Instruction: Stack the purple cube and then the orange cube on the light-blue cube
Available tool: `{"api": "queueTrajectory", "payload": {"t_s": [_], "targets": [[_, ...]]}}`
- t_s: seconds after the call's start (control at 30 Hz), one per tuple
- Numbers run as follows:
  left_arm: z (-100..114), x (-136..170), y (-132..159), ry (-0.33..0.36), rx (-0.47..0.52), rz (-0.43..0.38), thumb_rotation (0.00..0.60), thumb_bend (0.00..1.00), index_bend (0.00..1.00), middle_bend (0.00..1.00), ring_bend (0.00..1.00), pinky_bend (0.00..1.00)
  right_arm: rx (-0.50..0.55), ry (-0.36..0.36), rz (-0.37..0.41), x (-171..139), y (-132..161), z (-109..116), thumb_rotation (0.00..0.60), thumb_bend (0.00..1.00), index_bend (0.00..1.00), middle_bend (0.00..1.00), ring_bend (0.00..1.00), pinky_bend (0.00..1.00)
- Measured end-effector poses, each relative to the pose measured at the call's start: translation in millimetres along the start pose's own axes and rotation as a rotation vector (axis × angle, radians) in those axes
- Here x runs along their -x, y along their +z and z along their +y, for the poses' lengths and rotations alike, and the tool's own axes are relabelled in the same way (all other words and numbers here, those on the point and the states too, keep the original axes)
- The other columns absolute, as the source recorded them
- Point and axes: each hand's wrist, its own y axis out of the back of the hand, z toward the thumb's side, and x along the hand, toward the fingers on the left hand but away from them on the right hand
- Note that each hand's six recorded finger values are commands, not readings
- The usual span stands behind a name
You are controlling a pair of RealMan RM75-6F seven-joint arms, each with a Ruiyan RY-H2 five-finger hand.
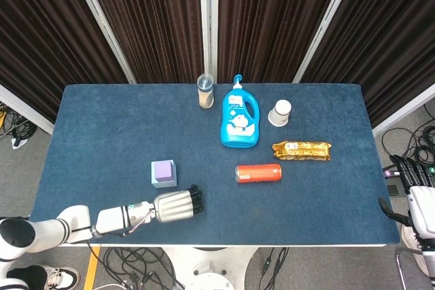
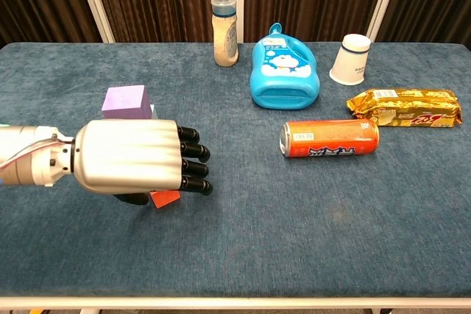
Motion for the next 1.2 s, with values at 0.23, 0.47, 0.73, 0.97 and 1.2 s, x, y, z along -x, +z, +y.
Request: {"api": "queueTrajectory", "payload": {"t_s": [0.23,0.47,0.73,0.97,1.2], "targets": [[-5,2,7,-0.006,0.009,-0.005,0.600,0.21,0.41,0.54,0.33,0.38,-0.002,0.004,-0.002,1,0,-1,0.600,0.23,0.04,0.08,0.00,0.00],[-6,2,10,0.003,0.013,0.002,0.600,0.24,0.43,0.56,0.35,0.40,-0.001,0.007,-0.005,1,1,0,0.600,0.23,0.04,0.08,0.00,0.00],[-7,4,11,0.005,0.011,0.009,0.600,0.26,0.43,0.58,0.35,0.41,-0.001,0.010,-0.008,1,1,0,0.600,0.23,0.04,0.08,0.00,0.00],[-6,5,10,0.003,0.014,0.015,0.600,0.28,0.44,0.59,0.36,0.41,-0.003,0.014,-0.009,1,0,-1,0.600,0.23,0.04,0.08,0.00,0.00],[-5,14,13,-0.001,0.020,0.012,0.600,0.28,0.45,0.61,0.37,0.42,0.000,0.013,-0.010,1,0,-1,0.600,0.23,0.04,0.08,0.00,0.00]]}}
